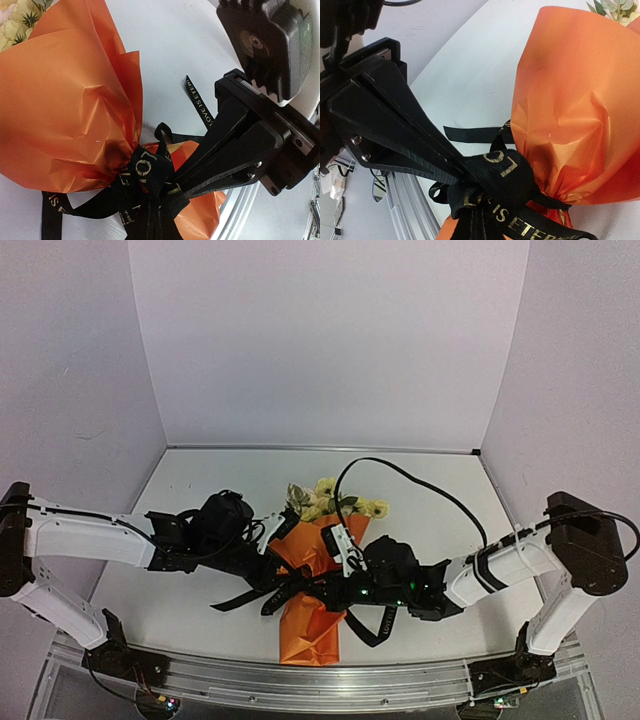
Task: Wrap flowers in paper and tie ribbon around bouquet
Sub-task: Cross the half-tied ribbon over the folded bouquet.
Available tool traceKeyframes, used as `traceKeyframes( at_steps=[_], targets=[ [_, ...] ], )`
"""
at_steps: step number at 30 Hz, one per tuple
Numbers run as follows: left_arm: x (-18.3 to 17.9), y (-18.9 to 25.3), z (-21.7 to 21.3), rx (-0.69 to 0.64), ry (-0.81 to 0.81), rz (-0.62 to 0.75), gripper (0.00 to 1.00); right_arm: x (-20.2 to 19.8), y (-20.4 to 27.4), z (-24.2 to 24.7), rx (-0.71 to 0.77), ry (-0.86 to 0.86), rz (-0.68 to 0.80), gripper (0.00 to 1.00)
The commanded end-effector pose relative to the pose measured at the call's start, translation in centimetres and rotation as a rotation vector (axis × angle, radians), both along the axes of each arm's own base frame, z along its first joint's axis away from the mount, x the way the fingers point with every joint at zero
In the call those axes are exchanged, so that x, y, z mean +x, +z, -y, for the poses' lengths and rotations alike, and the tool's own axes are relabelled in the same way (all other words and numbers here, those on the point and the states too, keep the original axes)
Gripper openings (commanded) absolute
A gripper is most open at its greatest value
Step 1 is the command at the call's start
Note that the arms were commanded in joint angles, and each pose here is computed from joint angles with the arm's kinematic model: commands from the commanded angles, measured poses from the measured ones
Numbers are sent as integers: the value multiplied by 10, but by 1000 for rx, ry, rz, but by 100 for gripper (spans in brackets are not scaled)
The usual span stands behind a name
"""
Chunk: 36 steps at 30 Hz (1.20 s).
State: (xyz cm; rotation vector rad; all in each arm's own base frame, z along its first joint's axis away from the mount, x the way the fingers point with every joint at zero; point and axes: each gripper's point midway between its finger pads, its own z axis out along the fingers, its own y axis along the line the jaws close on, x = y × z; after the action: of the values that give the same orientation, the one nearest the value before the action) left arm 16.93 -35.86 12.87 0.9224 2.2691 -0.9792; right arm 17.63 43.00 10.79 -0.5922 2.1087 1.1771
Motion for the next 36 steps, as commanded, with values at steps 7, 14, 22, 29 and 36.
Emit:
traceKeyframes(
  at_steps=[7, 14, 22, 29, 36],
  targets=[
    [1, 15, 9, -6, -54, 28, 0, 23, 21, -12, 35, -74, 88, 0],
    [3, 21, 10, -7, -53, 49, 0, 36, 9, -11, -14, -125, 133, 0],
    [0, 19, 15, 2, -90, 32, 0, 46, 5, -12, -40, -163, 172, 0],
    [-4, 9, 19, 31, -131, 4, 0, 41, 13, -19, -23, -122, 171, 0],
    [-6, 18, 23, -5, -148, 24, 1, 42, -3, -10, -85, -144, 163, 0]
  ],
)
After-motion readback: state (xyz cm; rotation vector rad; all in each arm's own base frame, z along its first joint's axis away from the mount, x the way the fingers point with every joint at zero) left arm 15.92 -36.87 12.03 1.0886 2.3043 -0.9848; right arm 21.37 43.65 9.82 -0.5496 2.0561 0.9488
